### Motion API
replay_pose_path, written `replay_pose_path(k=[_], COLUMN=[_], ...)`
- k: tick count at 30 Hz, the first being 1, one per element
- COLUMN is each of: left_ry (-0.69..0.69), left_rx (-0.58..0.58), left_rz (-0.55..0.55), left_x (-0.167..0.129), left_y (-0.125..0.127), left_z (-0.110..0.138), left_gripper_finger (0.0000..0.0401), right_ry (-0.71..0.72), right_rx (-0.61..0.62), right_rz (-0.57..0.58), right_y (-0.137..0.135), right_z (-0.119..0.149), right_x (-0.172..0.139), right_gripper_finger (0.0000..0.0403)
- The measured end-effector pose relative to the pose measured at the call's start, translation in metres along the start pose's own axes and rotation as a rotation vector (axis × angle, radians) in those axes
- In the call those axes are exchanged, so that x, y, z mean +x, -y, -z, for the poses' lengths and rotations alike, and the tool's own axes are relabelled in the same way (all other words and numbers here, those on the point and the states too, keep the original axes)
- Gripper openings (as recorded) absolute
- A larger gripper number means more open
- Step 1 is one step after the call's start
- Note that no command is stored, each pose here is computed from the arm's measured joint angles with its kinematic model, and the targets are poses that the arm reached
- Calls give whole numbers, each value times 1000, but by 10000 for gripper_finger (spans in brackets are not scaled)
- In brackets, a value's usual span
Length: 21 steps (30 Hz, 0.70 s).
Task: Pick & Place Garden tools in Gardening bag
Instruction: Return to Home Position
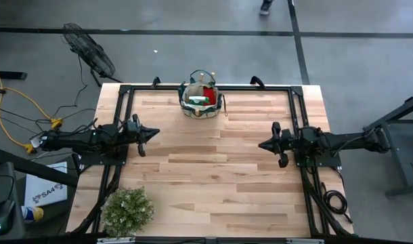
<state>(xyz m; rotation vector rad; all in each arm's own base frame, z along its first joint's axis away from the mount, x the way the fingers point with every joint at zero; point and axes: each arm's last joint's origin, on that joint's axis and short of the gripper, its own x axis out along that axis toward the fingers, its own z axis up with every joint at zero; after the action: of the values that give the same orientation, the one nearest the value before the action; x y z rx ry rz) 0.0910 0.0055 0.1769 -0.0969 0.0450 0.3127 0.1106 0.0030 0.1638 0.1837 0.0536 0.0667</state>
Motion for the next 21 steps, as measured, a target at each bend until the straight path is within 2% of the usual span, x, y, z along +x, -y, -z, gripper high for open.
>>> replay_pose_path(k=[8,16,21], left_ry=[-13,-15,-27], left_rx=[7,-21,-18], left_rz=[-21,-24,21], left_x=[0,0,0], left_y=[-1,-1,0], left_z=[2,2,3], left_gripper_finger=[0,0,0], right_ry=[-81,-96,-94], right_rx=[10,43,54], right_rz=[20,66,64], right_y=[2,3,3], right_z=[8,10,10], right_x=[0,-1,-1], right_gripper_finger=[2,2,2])
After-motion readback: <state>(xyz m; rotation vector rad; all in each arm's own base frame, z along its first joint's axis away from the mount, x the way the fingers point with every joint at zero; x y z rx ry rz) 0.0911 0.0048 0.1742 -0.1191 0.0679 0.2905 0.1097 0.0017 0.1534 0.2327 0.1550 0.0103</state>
